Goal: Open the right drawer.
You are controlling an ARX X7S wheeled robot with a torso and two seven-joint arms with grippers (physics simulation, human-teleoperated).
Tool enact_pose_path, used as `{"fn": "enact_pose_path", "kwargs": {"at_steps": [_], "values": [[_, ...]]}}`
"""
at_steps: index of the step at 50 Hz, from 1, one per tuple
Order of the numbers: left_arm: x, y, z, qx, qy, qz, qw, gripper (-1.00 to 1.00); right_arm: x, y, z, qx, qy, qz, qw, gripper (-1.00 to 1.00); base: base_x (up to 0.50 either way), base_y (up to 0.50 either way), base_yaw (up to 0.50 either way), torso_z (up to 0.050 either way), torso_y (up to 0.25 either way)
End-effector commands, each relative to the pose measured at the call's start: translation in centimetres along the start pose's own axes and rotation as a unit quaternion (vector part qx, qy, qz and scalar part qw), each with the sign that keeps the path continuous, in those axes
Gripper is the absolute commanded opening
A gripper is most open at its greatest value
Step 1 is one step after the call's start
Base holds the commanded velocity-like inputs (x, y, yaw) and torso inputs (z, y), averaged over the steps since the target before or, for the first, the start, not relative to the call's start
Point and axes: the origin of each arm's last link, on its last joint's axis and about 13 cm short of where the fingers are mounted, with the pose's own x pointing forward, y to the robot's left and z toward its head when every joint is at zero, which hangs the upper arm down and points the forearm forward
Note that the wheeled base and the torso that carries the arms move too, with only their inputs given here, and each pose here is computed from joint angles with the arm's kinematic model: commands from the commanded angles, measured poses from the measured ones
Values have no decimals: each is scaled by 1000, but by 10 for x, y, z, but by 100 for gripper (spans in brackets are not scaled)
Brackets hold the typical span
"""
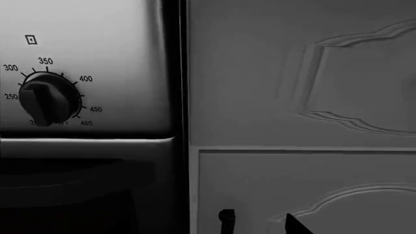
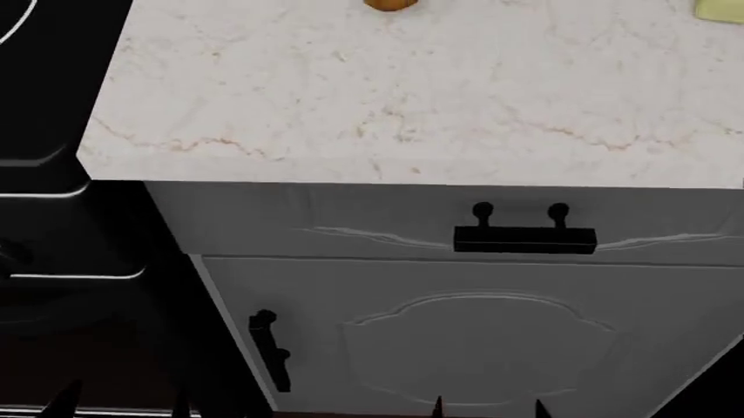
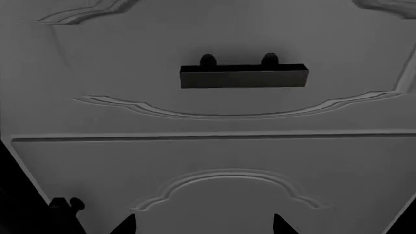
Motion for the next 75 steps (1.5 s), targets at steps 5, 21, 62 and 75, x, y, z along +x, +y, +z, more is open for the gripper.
{"fn": "enact_pose_path", "kwargs": {"at_steps": [5,21,62,75], "values": [[-1,0,1,-1,-3,-1,1000,100,0,0,0,-1,0,1,1000,100,176,0,0,0,0],[-1,0,-1,-3,0,-2,1000,100,1,0,-2,-12,2,-8,1000,100,45,0,0,0,0],[-1,0,-3,-1,8,2,1000,100,2,-14,30,-402,5,-83,912,100,0,0,0,0,0],[0,1,-3,-59,26,-1,998,100,8,-18,35,-466,-10,-81,881,100,0,0,0,0,0]]}}
